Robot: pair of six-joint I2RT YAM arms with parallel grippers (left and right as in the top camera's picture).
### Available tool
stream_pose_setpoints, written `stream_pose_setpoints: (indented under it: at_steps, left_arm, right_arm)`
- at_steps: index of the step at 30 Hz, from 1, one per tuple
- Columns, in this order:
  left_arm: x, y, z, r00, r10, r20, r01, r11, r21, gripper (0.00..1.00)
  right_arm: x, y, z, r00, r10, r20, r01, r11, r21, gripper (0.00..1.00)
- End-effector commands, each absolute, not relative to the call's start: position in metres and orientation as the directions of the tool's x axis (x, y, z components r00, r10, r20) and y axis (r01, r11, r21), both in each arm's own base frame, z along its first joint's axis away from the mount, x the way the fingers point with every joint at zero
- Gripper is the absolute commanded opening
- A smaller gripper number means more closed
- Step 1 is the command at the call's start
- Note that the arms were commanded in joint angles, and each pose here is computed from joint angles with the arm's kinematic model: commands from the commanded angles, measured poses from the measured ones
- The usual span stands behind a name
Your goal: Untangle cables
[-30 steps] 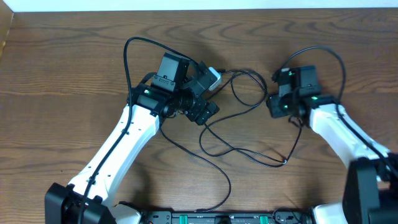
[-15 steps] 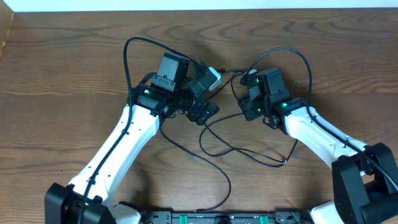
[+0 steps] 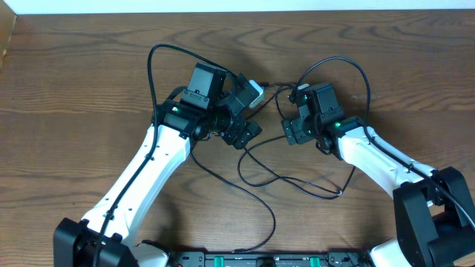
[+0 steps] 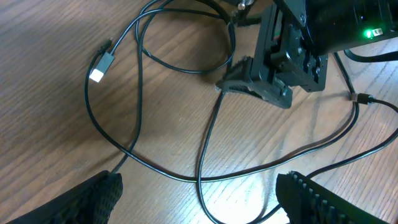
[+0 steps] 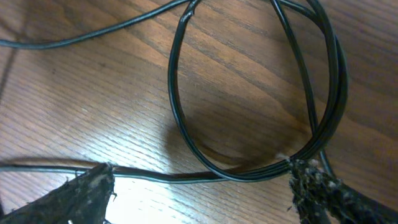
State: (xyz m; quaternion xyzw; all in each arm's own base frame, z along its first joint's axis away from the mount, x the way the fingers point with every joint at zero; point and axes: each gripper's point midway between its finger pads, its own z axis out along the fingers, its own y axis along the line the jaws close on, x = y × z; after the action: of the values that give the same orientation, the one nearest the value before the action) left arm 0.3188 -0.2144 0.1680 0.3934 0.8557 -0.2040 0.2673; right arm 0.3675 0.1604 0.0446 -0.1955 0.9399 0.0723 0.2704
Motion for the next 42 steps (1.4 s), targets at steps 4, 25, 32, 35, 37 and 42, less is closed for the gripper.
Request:
stream_pose_setpoints:
  at_steps: [4, 25, 32, 35, 37, 42]
  left_arm:
    - [0.319, -0.215, 0.171, -0.545, 0.562, -0.622, 0.783, 0.606, -0.138, 0.84]
    - [0.218, -0.271, 0.14, -0.383, 0.756, -0.531, 0.915, 0.23, -0.333, 0.85]
    - [0.205, -0.251, 0.108, -0.177, 0.903, -0.392, 0.975, 0.107, -0.194, 0.85]
    - [0.21, -0.246, 0.097, -0.104, 0.927, -0.361, 0.987, 0.053, -0.149, 0.85]
    - [0.213, -0.248, 0.09, -0.066, 0.93, -0.361, 0.99, 0.016, -0.14, 0.85]
    - [0.228, -0.26, 0.069, -0.057, 0.927, -0.371, 0.992, 0.009, -0.128, 0.85]
  right_arm:
    - [0.377, 0.137, 0.044, -0.78, -0.331, -0.531, -0.336, 0.937, -0.09, 0.97]
    - [0.434, 0.058, 0.091, -0.694, -0.011, -0.72, 0.107, 0.987, -0.118, 0.99]
    - [0.434, 0.048, 0.09, -0.699, 0.004, -0.715, 0.129, 0.984, -0.12, 0.99]
    - [0.433, 0.045, 0.088, -0.706, 0.006, -0.708, 0.133, 0.983, -0.124, 0.99]
    - [0.432, 0.041, 0.087, -0.712, 0.007, -0.702, 0.138, 0.982, -0.129, 0.99]
    - [0.432, 0.03, 0.087, -0.714, 0.018, -0.7, 0.158, 0.978, -0.136, 0.99]
